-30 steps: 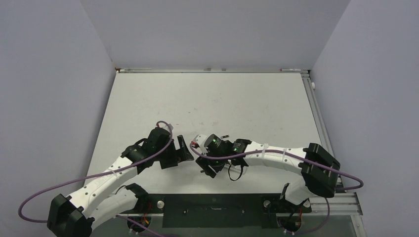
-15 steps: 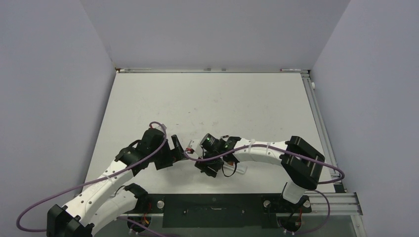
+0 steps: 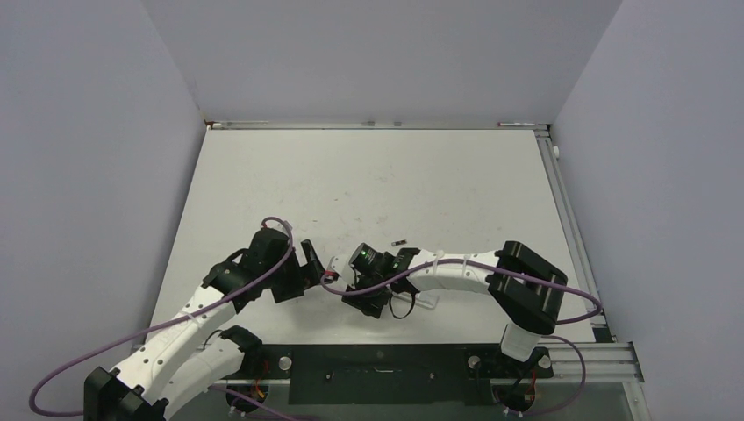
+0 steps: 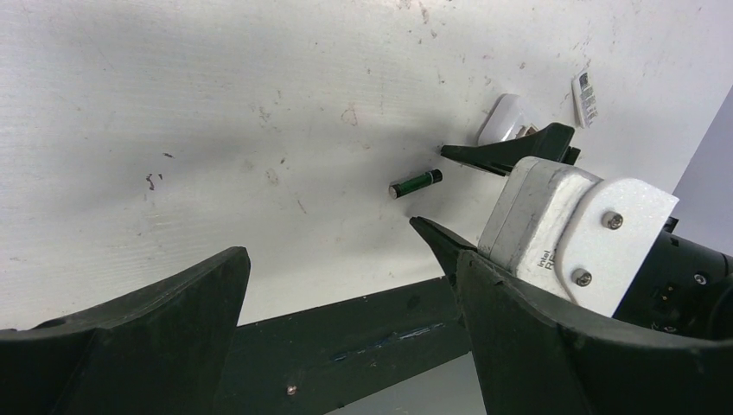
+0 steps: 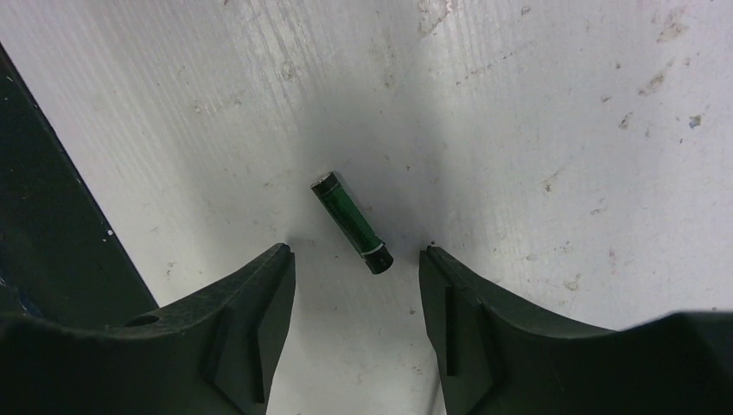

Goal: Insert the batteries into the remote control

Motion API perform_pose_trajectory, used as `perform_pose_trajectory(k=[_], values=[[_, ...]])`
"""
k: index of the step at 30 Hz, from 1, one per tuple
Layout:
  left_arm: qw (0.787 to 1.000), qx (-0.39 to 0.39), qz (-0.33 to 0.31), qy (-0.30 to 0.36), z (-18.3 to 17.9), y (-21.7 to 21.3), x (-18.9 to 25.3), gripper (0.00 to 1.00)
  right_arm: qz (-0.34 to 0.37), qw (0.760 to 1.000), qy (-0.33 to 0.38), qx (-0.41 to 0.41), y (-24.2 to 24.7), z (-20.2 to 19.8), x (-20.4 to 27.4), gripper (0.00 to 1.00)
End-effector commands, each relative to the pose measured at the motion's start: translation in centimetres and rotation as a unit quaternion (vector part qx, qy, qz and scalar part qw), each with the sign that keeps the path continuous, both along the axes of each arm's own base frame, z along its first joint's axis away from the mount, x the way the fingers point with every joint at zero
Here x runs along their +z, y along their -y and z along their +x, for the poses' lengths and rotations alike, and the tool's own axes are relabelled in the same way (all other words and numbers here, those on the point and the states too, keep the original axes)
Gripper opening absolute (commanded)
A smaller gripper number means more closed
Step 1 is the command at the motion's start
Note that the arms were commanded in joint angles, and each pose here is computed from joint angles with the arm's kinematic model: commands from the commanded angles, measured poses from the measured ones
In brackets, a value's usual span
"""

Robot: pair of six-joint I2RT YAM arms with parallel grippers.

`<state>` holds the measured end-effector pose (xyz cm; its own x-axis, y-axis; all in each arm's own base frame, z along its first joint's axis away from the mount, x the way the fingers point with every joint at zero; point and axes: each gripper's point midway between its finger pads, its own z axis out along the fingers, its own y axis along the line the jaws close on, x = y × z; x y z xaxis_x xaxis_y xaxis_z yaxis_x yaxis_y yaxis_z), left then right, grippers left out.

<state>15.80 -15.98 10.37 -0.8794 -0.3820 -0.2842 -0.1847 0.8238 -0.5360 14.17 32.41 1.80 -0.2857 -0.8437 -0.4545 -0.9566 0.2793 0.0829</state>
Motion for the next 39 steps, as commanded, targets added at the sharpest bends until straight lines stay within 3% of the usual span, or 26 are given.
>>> perform_pose_trajectory(k=[1,6,9,18,20,25,32,39], values=[[1.0,0.011,0.003,0.004,0.1,-0.5,0.1,0.87,0.005,1.0,0.021,0.011,-0.6,0.5,-0.2,0.53],[1.0,0.02,0.004,0.004,0.1,-0.7,0.1,0.88,-0.014,1.0,0.024,0.014,0.1,0.0,-0.9,0.46],[1.0,0.024,0.005,0.003,0.2,-0.9,0.1,0.88,-0.025,0.999,0.029,0.01,0.7,-0.4,-1.2,0.34],[1.0,0.025,0.003,-0.003,0.4,-0.7,-0.4,0.88,-0.028,0.999,0.036,0.004,1.0,-2.9,-1.3,0.17],[1.0,0.024,0.001,-0.005,0.5,-0.5,-0.5,0.88,-0.029,0.999,0.038,0.001,1.2,-3.2,-1.1,0.09],[1.0,0.014,-0.013,-0.01,0.9,0.3,-0.5,0.88,-0.01,0.999,0.05,-0.017,1.3,-3.5,0.5,0.09],[0.999,-0.012,-0.031,0.001,2.0,1.8,0.4,0.88,0.038,0.994,0.081,-0.062,1.2,-2.5,6.1,0.08],[0.998,-0.046,-0.042,-0.004,3.3,4.3,0.1,0.88,-0.025,0.986,0.114,-0.116,4.9,0.0,9.2,0.08]])
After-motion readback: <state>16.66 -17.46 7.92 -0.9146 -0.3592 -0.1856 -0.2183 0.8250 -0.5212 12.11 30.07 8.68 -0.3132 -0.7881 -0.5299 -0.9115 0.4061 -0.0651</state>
